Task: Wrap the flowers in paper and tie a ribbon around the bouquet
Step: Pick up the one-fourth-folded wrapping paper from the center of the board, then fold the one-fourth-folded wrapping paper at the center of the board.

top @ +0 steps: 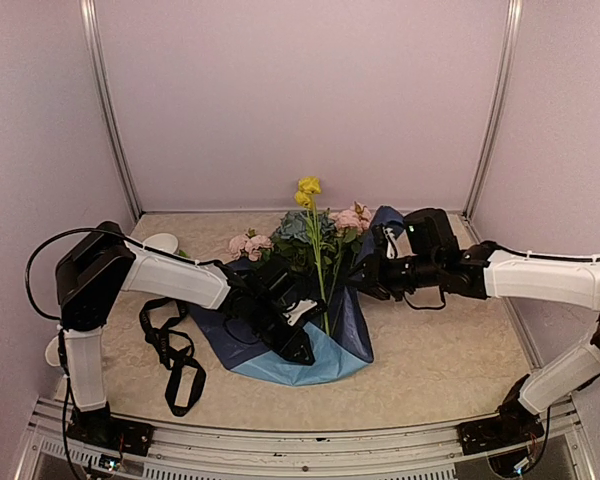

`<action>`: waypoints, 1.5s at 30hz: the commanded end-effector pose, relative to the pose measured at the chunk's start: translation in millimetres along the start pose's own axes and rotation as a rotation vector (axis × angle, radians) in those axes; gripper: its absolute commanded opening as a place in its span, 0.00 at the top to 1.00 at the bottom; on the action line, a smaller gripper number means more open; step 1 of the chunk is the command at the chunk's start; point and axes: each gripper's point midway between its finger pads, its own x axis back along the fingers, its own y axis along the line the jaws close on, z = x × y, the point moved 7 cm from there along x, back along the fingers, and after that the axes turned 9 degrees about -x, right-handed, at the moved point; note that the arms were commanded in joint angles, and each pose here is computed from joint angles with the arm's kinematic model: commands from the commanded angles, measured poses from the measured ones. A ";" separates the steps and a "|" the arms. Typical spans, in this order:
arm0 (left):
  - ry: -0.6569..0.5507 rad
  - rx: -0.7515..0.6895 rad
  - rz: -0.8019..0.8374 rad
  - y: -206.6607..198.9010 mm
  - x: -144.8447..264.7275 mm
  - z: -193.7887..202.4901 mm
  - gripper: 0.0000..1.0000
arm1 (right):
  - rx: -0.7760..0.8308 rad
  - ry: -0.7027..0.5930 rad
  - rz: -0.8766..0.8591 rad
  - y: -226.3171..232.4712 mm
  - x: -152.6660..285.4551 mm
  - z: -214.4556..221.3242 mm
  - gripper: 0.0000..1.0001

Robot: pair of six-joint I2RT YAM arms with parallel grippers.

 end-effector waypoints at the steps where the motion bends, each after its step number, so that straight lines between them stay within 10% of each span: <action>1: 0.028 0.032 -0.010 6.8 -1.4 11.7 0.68 | 0.010 0.053 0.118 -40.1 -7.0 20.9 0.67; 19: 0.024 0.038 -0.003 7.7 -0.9 12.9 0.69 | 0.044 0.295 0.155 -101.2 -27.2 115.0 0.30; 33: 0.024 0.038 0.004 8.2 -1.1 12.5 0.69 | 0.107 0.168 -0.072 -78.9 2.2 111.6 0.21; 45: 0.021 0.041 0.003 8.0 -0.9 12.9 0.69 | 0.250 0.172 0.097 -63.7 -24.6 124.7 0.00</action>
